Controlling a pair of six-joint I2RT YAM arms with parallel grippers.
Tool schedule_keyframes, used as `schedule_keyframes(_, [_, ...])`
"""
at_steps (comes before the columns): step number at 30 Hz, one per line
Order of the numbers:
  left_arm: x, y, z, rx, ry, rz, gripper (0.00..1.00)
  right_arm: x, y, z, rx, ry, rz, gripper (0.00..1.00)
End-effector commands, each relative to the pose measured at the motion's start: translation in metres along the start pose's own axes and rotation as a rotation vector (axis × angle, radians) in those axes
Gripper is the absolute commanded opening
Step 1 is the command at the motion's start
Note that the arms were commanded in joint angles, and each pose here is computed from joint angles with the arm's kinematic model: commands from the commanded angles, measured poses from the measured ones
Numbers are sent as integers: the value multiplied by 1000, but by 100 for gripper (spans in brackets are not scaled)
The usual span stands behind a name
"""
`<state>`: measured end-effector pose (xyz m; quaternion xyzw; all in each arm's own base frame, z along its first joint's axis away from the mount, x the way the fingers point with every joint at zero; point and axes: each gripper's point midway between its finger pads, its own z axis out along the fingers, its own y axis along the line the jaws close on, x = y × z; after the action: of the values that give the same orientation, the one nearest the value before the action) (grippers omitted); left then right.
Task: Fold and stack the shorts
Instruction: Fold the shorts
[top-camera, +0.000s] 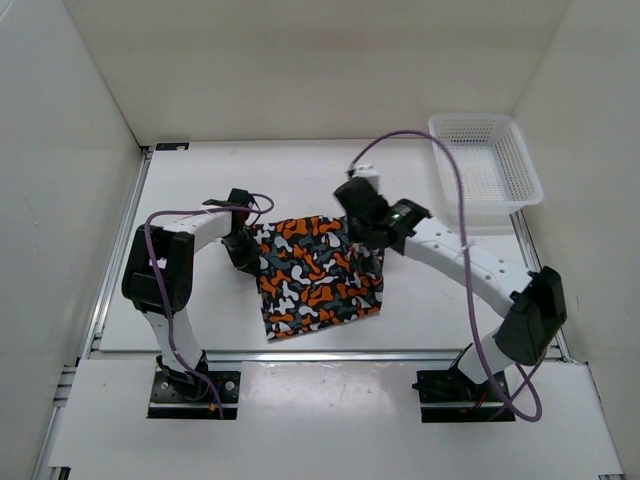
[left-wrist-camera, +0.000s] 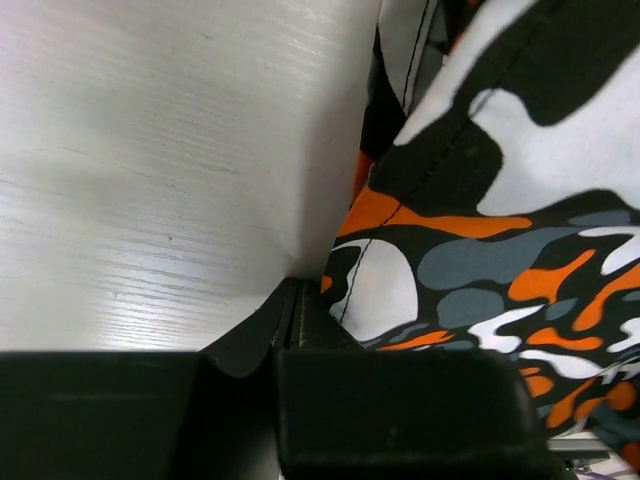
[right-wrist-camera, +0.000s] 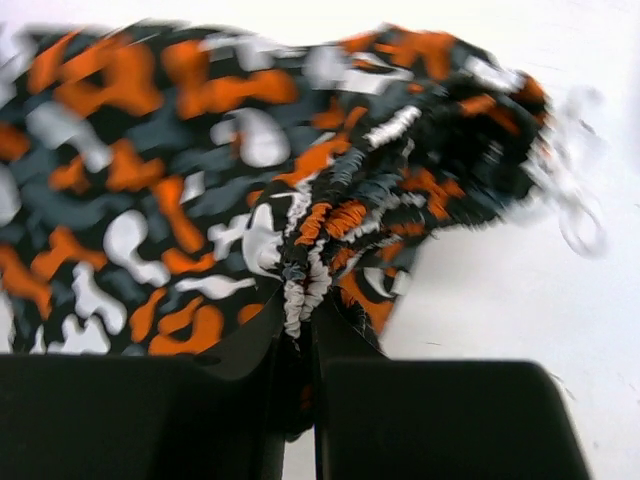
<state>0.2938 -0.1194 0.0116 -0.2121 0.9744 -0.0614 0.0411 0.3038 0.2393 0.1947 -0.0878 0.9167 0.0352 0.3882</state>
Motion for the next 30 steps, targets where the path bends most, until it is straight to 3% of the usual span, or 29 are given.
schedule_keyframes(1, [-9,-7,1,20,-25,9,11,3,47,-5,-20,-37,-140,0])
schedule_keyframes(12, [-27,3,-9,49,-47,-24,11,53,186,-3,-342,1,-383,0])
schedule_keyframes(30, [-31,15,-9,48,-41,-54,11,36,256,-11,-501,-38,-432,0])
